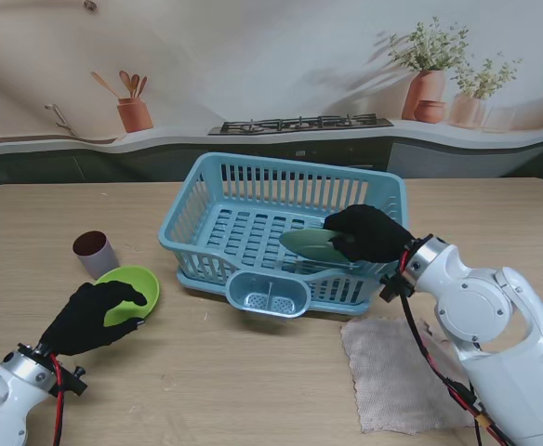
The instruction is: Clear dishes and wipe the table
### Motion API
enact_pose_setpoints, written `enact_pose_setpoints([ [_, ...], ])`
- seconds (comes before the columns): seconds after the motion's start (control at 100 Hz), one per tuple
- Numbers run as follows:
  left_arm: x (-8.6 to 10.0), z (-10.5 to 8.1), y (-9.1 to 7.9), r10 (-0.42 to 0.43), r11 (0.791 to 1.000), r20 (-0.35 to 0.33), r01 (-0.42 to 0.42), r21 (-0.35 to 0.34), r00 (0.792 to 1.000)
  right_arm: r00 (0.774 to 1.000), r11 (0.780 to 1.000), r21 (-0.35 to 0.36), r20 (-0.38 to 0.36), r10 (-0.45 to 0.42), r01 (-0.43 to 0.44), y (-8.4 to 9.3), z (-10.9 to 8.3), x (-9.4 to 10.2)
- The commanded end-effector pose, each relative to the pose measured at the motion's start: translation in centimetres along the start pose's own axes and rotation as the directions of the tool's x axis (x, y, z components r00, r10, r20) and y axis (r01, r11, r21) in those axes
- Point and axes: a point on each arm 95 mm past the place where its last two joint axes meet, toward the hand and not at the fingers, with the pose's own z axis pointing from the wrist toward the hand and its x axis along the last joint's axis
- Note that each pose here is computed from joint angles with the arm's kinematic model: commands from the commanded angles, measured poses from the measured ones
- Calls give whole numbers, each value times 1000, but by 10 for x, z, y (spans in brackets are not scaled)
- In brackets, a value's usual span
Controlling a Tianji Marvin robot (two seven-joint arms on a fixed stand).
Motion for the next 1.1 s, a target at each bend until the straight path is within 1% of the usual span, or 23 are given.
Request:
enact_pose_setpoints([
  [0.0,1,0,1,-3,1000,-1,3,-10,1000,1000,1000,5,-7,-6,6,5,2,5],
  [0.13,0,0,1,-3,1000,-1,3,-7,1000,1000,1000,28,5,1,-1,4,4,5],
  [0.47,-1,-1,2,-3,1000,-1,3,-5,1000,996,993,96,59,62,-68,0,13,4],
  [0.79,-1,-1,3,-4,1000,5,4,-6,1000,992,990,122,110,63,-76,-12,29,-4],
  [1.09,-2,0,3,-4,1000,6,4,-7,1000,988,983,166,142,59,-82,-18,37,-7],
])
